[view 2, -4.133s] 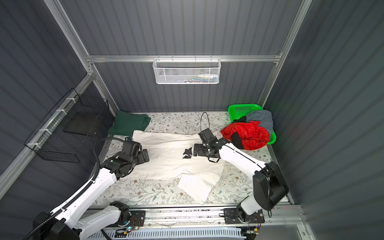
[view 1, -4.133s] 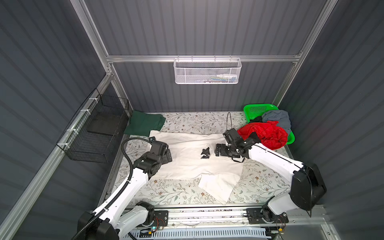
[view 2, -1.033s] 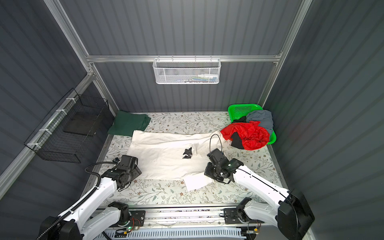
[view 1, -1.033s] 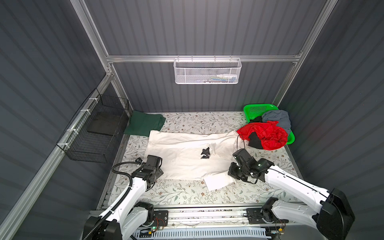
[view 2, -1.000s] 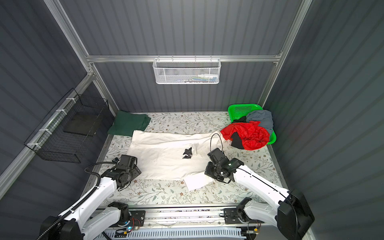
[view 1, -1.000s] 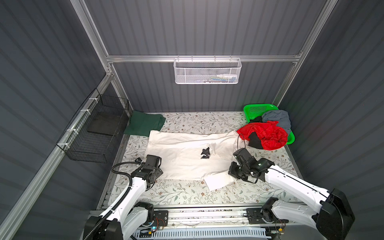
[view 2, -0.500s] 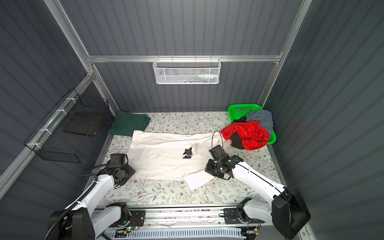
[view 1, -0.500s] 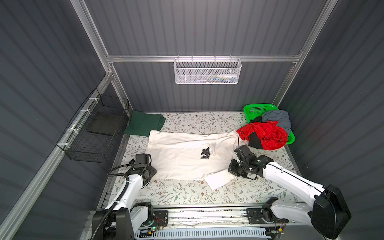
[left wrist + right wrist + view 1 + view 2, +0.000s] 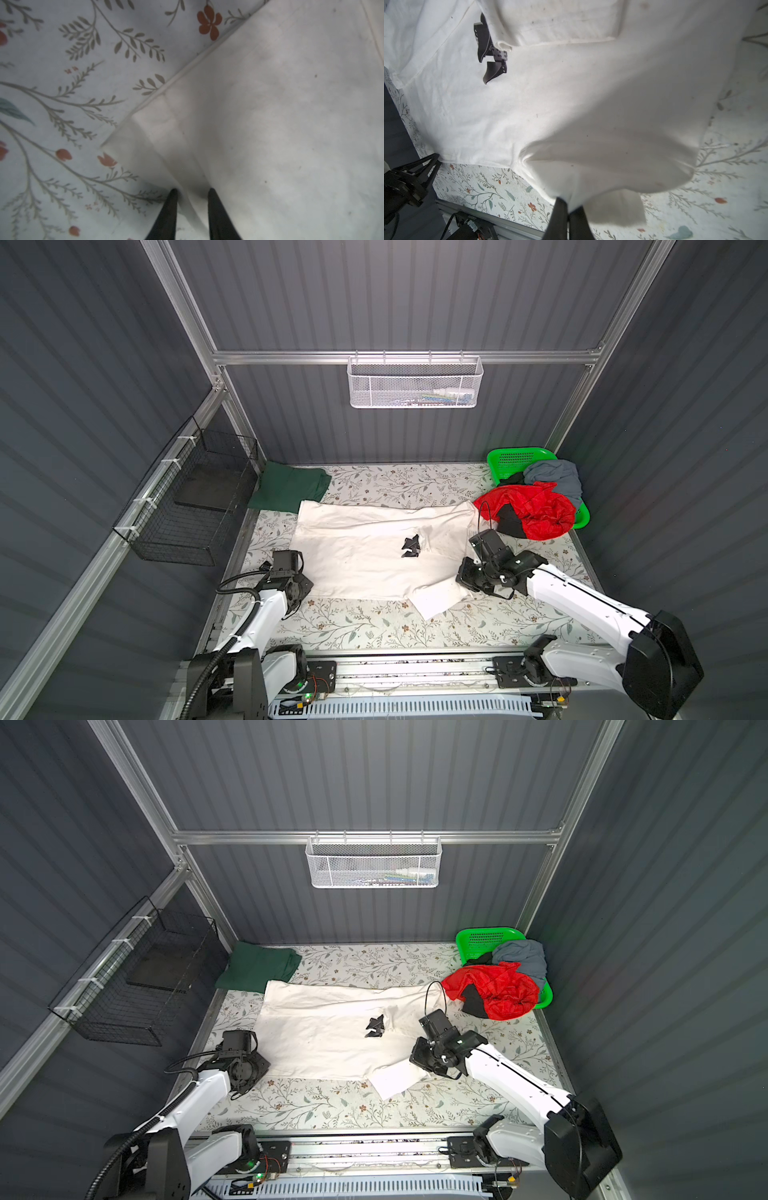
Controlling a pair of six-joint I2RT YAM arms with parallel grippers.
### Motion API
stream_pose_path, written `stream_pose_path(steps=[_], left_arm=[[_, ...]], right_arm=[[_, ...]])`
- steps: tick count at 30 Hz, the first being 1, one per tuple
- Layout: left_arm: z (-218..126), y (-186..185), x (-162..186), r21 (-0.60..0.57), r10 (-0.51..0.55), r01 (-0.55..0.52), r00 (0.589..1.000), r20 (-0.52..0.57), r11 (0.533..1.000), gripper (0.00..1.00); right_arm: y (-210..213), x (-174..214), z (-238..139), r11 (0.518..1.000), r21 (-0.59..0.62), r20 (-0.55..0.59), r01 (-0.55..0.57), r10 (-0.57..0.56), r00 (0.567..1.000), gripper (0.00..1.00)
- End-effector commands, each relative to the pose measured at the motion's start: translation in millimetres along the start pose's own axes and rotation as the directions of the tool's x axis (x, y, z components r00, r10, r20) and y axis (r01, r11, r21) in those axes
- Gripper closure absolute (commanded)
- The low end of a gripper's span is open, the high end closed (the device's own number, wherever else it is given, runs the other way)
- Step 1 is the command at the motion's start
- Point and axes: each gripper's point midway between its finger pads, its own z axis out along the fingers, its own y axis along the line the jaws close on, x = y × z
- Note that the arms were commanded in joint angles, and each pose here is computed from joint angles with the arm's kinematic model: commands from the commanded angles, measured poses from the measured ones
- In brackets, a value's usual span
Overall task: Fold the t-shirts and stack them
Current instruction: 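Grasp the near hem corners of the white shirt with both grippers, then lift the hem with both grippers and fold it toward the collar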
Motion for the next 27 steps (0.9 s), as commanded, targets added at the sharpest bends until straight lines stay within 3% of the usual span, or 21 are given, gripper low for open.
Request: stream_pose_path(steps=[1,15,27], left_arm=[[9,11,15,-0.035,0.007,-0.009,0.998,-0.059,0.999,0.98],[-26,-5,-9,0.022,0.038,-0.038,0.999,0.019,0.999,1.0],[-29,-33,-25,0.098,0.061,-0.064,0.998,0.034,0.993,1.0]], right_arm=[[-4,2,0,1.0,0.0,-0.003,0.007,-0.007,1.0,1.0],[-3,-1,-17,1.0,-0.02,0.049,-0.014,0.015,0.999,1.0],[13,-21,-23,1.0,-0.029,0.105,-0.006,0.009,0.994,1.0]])
